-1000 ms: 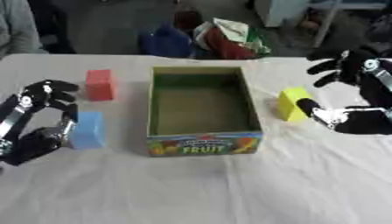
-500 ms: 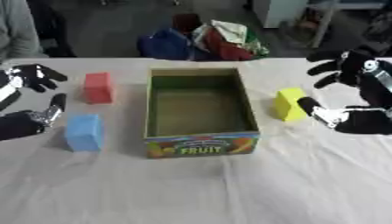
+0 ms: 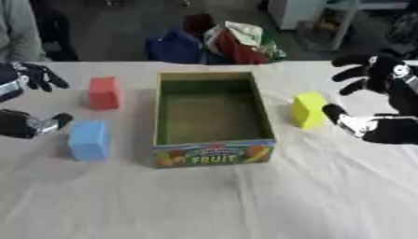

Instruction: Pick up objects on the table and place them in the box.

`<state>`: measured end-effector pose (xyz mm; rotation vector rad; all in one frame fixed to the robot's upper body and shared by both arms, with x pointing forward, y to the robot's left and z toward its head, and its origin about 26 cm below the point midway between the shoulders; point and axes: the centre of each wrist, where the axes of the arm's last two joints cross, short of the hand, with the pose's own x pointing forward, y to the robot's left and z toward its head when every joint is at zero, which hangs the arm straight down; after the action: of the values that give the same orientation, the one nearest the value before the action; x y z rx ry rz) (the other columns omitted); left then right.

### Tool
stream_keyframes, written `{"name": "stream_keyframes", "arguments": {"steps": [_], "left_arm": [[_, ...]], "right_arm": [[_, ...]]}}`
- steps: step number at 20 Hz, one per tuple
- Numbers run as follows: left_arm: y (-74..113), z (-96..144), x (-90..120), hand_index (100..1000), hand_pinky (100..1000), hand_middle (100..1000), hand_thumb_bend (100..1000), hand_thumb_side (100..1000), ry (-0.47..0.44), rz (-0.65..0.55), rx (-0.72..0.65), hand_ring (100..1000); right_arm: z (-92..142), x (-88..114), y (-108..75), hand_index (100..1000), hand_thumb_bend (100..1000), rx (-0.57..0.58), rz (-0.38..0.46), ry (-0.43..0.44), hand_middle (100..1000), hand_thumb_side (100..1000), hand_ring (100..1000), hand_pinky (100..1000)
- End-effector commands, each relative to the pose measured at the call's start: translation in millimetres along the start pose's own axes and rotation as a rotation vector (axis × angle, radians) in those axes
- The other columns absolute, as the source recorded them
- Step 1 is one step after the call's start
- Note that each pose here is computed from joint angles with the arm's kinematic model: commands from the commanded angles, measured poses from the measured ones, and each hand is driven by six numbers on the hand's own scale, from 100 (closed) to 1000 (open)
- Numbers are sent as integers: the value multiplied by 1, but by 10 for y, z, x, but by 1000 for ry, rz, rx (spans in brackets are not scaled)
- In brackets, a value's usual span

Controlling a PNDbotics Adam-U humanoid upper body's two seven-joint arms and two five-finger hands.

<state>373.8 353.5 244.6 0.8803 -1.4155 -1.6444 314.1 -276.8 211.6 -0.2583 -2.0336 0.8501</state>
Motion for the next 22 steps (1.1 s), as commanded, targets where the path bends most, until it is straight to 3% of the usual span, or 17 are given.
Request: {"name": "stream_keyframes", "arguments": {"steps": [1,6,15,22], "left_arm": [[129,11,-100,833,764,741,397,554,29,-86,-64,742],[117,-113,-126,820,742,715,286,526,47,-128,-154,714],[-31,-392,-148,839,759,745,308,529,37,-106,-270,735],[-182,-522,-179,834,754,733,197,504,32,-99,-314,727]], "right_arm": [[-8,26,-96,843,365,0,24,-6,808,160,770,656],[-2,4,-97,843,361,-1,14,0,808,160,770,657],[0,-25,-88,843,353,-1,-4,6,808,160,770,655],[1,-33,-80,842,344,-3,-10,8,808,163,770,655]]}}
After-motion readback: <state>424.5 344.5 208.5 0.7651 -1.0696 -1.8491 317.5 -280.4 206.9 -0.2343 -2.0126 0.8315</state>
